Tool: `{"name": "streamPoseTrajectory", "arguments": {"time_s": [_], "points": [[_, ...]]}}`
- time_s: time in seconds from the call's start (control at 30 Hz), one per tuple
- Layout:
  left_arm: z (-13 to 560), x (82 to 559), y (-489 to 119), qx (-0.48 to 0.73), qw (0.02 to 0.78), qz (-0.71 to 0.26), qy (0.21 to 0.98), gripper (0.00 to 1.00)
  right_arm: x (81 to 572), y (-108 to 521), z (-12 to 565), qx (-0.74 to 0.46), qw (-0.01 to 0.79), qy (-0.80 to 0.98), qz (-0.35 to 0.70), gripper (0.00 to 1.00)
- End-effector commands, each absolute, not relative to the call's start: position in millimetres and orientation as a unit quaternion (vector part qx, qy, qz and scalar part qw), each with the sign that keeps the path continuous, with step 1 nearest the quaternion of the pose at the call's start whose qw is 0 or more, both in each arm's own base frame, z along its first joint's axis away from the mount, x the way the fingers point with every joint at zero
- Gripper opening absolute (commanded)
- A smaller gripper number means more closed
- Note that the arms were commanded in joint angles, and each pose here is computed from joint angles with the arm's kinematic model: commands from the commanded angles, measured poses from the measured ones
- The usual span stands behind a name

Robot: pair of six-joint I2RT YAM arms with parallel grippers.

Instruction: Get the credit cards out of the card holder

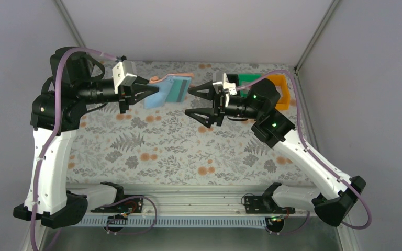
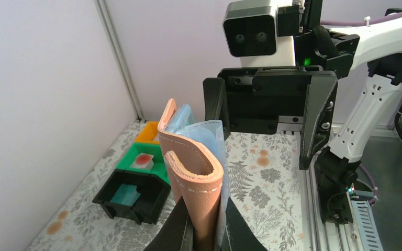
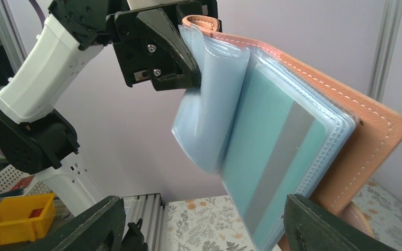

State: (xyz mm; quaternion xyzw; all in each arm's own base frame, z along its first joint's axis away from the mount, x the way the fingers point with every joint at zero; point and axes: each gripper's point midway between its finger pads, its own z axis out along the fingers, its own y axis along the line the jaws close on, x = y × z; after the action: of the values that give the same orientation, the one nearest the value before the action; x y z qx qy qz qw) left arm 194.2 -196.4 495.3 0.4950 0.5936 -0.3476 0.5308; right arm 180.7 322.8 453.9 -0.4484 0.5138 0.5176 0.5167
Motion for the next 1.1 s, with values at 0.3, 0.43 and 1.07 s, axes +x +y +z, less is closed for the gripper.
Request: {"name": "streamPoseTrajectory", "arguments": {"time_s": [0.3, 0.43, 1.07], "points": [[505, 184, -197, 0.506, 0.540, -0.354, 0.573, 0.02, 174, 323, 463, -0.459, 0.519, 0.499, 0.520, 0.80], [505, 183, -197, 0.507, 0.539, -0.355, 0.572, 0.02, 175, 325, 463, -0.460, 0.519, 0.499, 0.520, 0.82], [506, 180, -196, 0.508, 0.539, -0.357, 0.569, 0.02, 178, 321, 472, -0.467, 0.538, 0.498, 0.494, 0.86]]}}
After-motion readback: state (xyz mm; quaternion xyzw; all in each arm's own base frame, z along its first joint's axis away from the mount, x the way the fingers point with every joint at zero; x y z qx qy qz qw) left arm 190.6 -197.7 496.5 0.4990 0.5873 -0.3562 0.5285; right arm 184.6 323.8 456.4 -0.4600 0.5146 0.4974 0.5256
